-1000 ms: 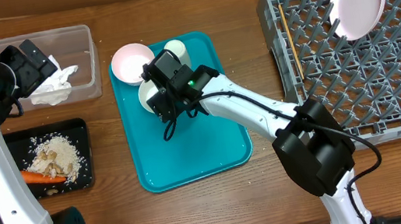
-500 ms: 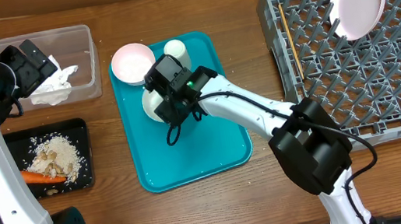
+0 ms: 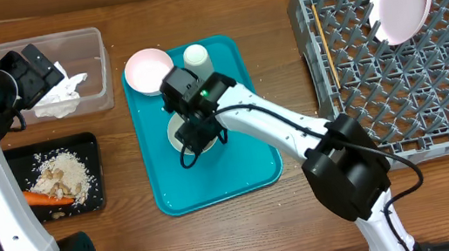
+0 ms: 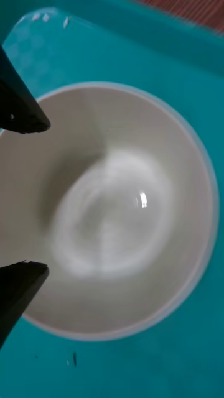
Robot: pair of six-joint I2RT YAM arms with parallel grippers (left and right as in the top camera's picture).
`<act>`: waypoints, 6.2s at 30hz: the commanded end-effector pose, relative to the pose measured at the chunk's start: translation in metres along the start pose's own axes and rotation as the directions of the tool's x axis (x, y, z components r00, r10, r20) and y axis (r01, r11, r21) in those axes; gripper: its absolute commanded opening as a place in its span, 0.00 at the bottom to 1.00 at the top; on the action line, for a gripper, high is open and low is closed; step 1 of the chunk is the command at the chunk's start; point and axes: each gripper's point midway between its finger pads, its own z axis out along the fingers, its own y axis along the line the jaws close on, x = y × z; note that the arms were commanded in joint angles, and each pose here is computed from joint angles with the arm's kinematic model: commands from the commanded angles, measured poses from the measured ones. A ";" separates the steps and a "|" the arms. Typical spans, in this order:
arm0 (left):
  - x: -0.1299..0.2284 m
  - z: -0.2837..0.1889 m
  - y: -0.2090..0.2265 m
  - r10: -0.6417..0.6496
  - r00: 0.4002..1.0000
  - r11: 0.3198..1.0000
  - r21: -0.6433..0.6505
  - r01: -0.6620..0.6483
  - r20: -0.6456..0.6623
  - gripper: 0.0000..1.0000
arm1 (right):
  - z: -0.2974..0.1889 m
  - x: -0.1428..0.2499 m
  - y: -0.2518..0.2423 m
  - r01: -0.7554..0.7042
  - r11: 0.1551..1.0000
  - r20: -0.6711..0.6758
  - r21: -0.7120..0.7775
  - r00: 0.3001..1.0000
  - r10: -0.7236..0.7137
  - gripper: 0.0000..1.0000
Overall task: Sort waste into correct bins and load items into the dishwasher rack
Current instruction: 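Grasp the white bowl on the teal tray with the right gripper, then carry the white bowl right over the dish rack, then lower the bowl upside down into the rack and open the gripper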
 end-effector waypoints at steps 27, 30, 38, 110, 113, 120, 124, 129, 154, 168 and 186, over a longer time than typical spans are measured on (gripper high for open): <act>-0.001 0.000 0.003 -0.016 1.000 1.000 -0.011 0.016 0.003 1.00 | 0.032 0.009 0.053 0.068 0.990 -0.018 -0.122 0.997 -0.070 0.62; -0.001 0.000 0.003 -0.016 1.000 1.000 -0.011 0.016 0.003 1.00 | 0.034 0.010 0.052 0.067 0.990 -0.020 -0.121 0.997 -0.070 0.59; -0.001 0.000 0.003 -0.016 1.000 1.000 -0.011 0.016 0.003 1.00 | 0.033 0.009 0.052 0.039 0.992 -0.021 -0.121 0.999 -0.042 0.28; -0.001 0.000 0.003 -0.016 1.000 1.000 -0.011 0.016 0.003 1.00 | -0.273 0.208 -0.312 -0.299 0.392 0.307 -0.870 0.291 0.906 0.04; -0.001 0.000 0.003 -0.016 1.000 1.000 -0.011 0.016 0.003 1.00 | -0.255 0.212 -0.313 -0.283 0.403 0.324 -0.870 0.287 0.901 0.04; -0.001 0.000 0.003 -0.016 1.000 1.000 -0.011 0.016 0.003 1.00 | -0.243 0.215 -0.317 -0.284 0.443 0.361 -0.850 0.299 0.883 0.04; -0.001 0.000 0.003 -0.016 1.000 1.000 -0.011 0.016 0.003 1.00 | -0.234 0.220 -0.317 -0.332 0.454 0.350 -0.827 0.326 0.878 0.07; -0.001 0.000 0.003 -0.016 1.000 1.000 -0.011 0.016 0.003 1.00 | -0.238 0.216 -0.319 -0.302 0.468 0.375 -0.830 0.319 0.871 0.05; -0.001 0.000 0.003 -0.016 1.000 1.000 -0.011 0.016 0.003 1.00 | -0.207 0.224 -0.350 -0.613 0.277 0.163 -0.740 0.236 0.958 0.14; -0.001 0.000 0.003 -0.016 1.000 1.000 -0.011 0.016 0.003 1.00 | -0.254 0.291 -0.375 -0.967 0.031 0.192 -0.252 -0.018 0.981 0.13; -0.001 0.000 0.003 -0.016 1.000 1.000 -0.011 0.016 0.003 1.00 | -0.220 0.281 -0.358 -0.966 -0.009 0.310 0.259 0.074 0.948 0.34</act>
